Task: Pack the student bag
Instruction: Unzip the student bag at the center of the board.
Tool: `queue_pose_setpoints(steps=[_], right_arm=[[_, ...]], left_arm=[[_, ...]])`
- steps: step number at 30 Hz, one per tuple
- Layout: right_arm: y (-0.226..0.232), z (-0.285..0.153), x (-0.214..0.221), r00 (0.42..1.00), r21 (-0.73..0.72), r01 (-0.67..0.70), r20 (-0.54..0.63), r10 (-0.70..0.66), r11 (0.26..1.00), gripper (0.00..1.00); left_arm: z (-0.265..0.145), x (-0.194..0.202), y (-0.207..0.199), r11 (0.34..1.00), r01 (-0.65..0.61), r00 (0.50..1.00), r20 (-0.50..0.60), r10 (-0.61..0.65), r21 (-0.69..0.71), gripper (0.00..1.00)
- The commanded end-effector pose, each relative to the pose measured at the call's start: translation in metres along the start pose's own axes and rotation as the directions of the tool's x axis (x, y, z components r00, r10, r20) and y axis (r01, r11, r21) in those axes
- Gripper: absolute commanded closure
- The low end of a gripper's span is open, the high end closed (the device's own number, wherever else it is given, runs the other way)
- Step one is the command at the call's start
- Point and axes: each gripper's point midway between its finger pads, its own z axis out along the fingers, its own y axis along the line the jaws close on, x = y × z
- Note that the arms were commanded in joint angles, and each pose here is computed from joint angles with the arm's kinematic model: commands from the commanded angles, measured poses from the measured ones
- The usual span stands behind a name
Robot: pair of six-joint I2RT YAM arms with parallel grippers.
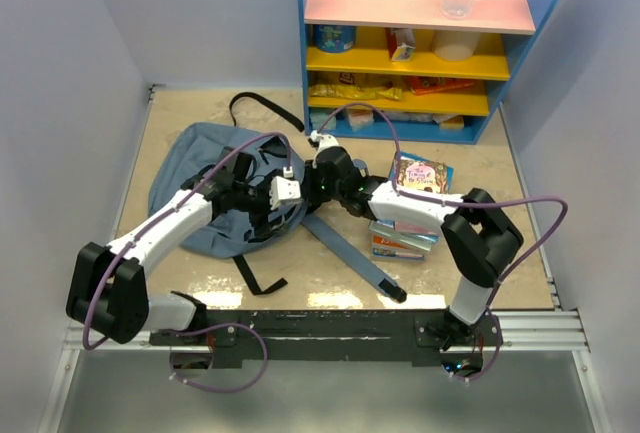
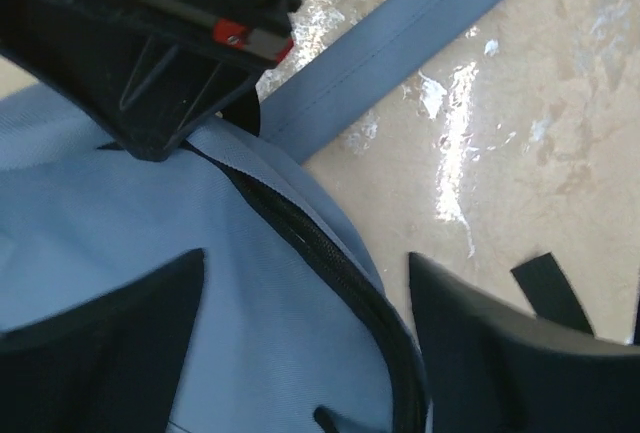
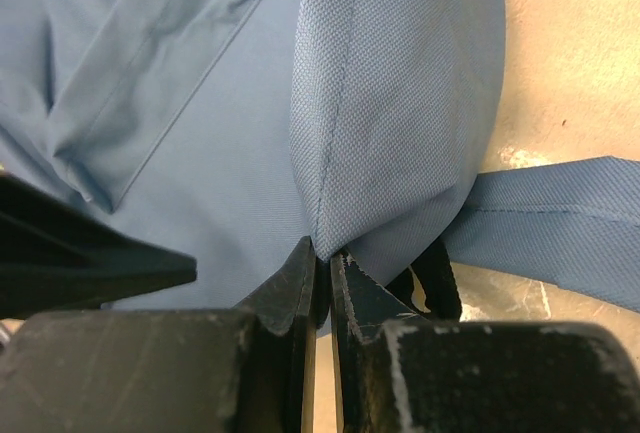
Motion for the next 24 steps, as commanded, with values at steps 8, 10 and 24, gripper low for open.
queue_pose_setpoints(steps=[8,10,24], right_arm=[[0.022,-0.016,-0.032,0.992,-0.065,-0.027,0.118,0.034,0.998,1.00],[0.021,-0.016,-0.031,0.993,-0.064,-0.026,0.114,0.034,0.998,1.00],[-0.001,-0.015,0.010,0.994,-0.051,-0.073,0.080,0.077,0.996,0.95]], left_arm=[[0.009,0.019,-0.013,0.995,0.077,0.996,-0.055,-0.074,0.066,0.71],[0.008,0.023,-0.012,0.995,0.081,0.994,-0.074,-0.077,0.052,0.90],[-0.051,0.018,0.032,0.967,0.146,0.988,-0.020,-0.154,-0.208,1.00]])
